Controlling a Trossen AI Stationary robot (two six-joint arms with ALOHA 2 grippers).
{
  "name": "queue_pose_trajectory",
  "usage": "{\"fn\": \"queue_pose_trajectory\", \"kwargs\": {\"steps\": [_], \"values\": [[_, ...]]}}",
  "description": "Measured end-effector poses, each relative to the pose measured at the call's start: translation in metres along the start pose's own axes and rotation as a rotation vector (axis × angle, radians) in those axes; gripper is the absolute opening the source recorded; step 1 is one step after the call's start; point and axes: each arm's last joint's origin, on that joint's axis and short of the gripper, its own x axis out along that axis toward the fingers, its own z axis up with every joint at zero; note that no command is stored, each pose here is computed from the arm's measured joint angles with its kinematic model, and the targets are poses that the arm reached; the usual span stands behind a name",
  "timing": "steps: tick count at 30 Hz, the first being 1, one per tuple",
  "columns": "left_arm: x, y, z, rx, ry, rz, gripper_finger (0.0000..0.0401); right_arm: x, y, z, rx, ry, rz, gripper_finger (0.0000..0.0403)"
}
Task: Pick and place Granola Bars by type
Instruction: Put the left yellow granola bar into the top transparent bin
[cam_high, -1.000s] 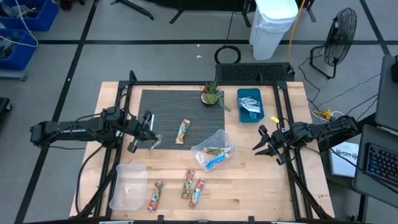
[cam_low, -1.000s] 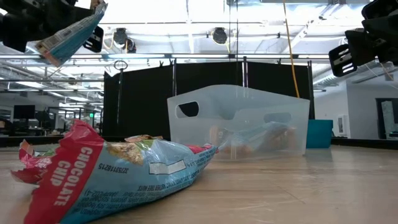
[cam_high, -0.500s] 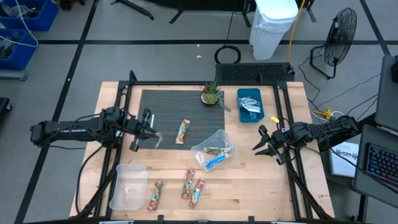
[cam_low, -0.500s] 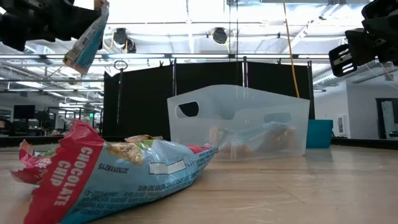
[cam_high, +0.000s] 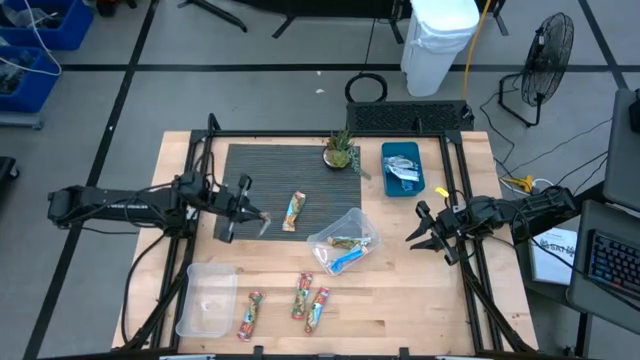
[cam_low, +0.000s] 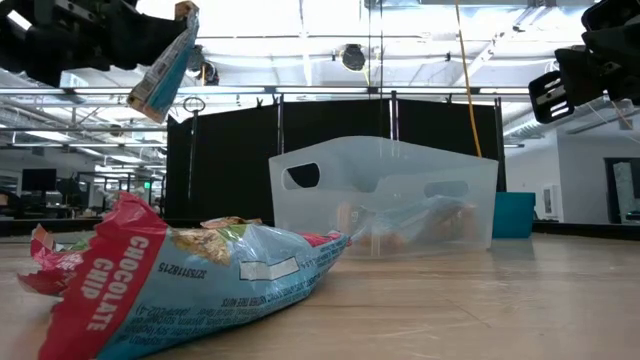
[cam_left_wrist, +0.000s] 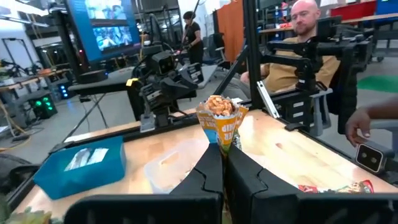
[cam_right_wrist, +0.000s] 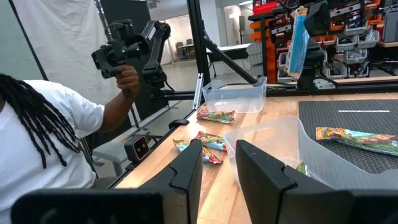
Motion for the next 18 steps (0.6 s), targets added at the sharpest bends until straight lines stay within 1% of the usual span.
{"fn": "queue_pose_trajectory", "kwargs": {"steps": [5, 9, 18], "values": [[0.01, 0.0, -0.002, -0.015, -0.022, -0.022, 0.0003, 0.0, 0.0, 0.0, 0.0, 0.0, 0.0, 0.0089], [0.016, 0.0, -0.002, -0.048, -0.042, -0.034, 0.0003, 0.0, 0.0, 0.0, 0.0, 0.0, 0.0, 0.0089], [0.036, 0.001, 0.002, -0.065, -0.01, -0.047, 0.0003, 0.0, 0.0, 0.0, 0.0, 0.0, 0.0, 0.0089]]}}
